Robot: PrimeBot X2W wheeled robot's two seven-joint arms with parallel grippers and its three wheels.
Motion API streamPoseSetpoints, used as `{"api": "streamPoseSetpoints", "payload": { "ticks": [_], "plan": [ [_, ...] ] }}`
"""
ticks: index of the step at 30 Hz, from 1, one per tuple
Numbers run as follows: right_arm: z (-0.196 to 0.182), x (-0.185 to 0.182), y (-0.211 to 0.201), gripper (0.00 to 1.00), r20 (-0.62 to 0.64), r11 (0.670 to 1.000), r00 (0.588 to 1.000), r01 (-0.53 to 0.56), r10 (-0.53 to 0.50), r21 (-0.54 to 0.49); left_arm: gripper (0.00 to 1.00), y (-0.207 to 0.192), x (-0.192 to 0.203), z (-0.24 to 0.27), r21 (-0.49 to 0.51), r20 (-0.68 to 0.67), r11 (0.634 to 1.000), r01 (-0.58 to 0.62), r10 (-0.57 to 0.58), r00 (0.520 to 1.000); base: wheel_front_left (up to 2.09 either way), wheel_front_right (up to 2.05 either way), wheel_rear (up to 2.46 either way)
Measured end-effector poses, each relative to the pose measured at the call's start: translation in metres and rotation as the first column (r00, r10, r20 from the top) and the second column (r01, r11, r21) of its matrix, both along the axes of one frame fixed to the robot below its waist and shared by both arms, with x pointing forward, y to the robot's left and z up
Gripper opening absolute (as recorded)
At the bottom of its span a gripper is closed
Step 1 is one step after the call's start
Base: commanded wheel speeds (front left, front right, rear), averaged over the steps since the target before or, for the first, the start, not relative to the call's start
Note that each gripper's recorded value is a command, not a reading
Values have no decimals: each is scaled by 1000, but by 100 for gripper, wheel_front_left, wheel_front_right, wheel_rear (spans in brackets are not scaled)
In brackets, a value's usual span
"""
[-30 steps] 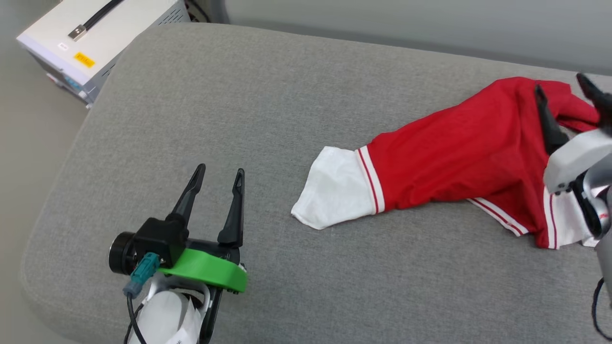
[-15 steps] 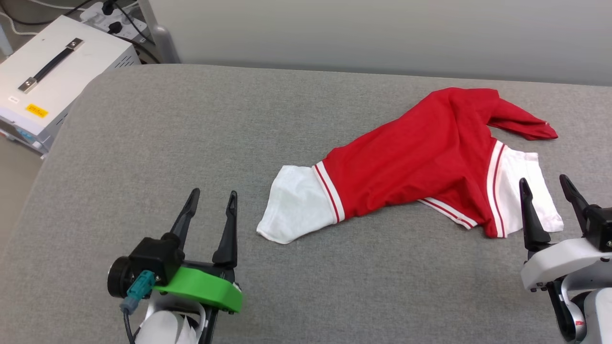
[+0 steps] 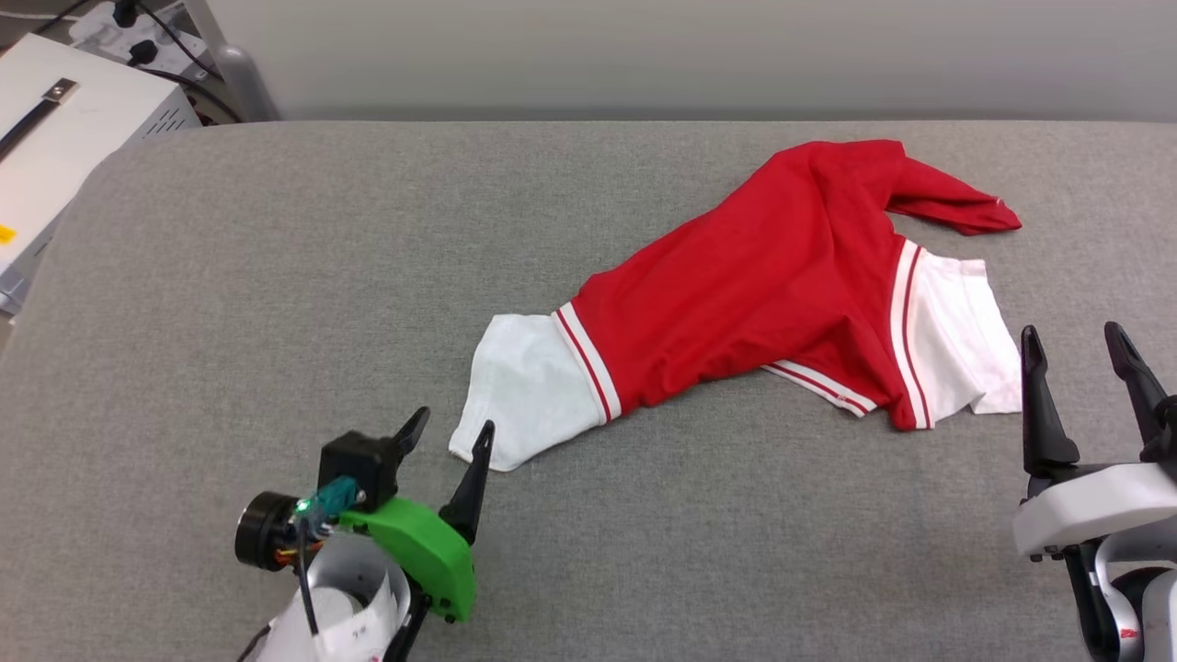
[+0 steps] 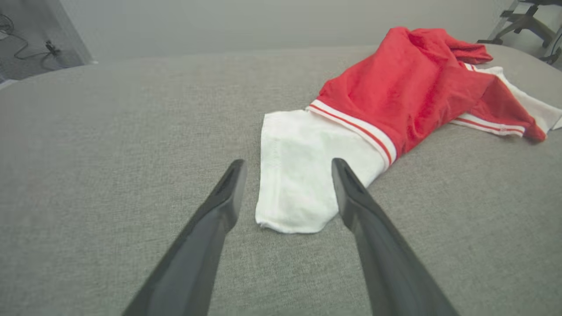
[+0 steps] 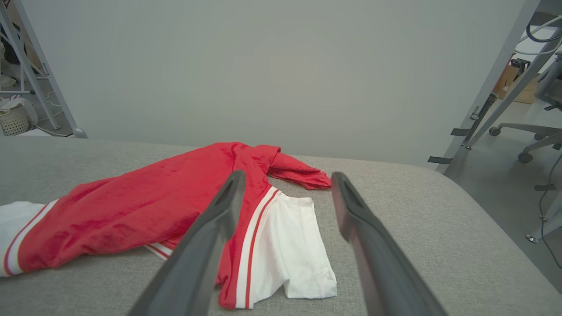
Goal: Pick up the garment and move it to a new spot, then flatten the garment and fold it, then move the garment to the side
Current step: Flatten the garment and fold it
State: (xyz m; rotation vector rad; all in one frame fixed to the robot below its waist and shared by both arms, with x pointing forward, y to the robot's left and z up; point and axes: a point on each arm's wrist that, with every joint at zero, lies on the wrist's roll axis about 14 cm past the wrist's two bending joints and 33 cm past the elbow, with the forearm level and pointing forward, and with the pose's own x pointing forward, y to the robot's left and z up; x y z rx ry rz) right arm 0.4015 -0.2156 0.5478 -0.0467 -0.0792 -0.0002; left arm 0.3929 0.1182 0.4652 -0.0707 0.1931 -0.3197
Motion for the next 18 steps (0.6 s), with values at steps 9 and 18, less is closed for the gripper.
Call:
{"api": "streamPoseSetpoints", "payload": {
  "ticks": [9,18],
  "plan": [
    [-14,-2,-11,100,-48,999,998,45,-45,10,100,0,15,-51,216,-410,965,149,-49,911,0,0,0],
    [-33,-6,-25,100,-101,996,991,94,-93,2,100,3,24,-86,270,-554,941,206,-23,832,0,0,0]
  ]
}}
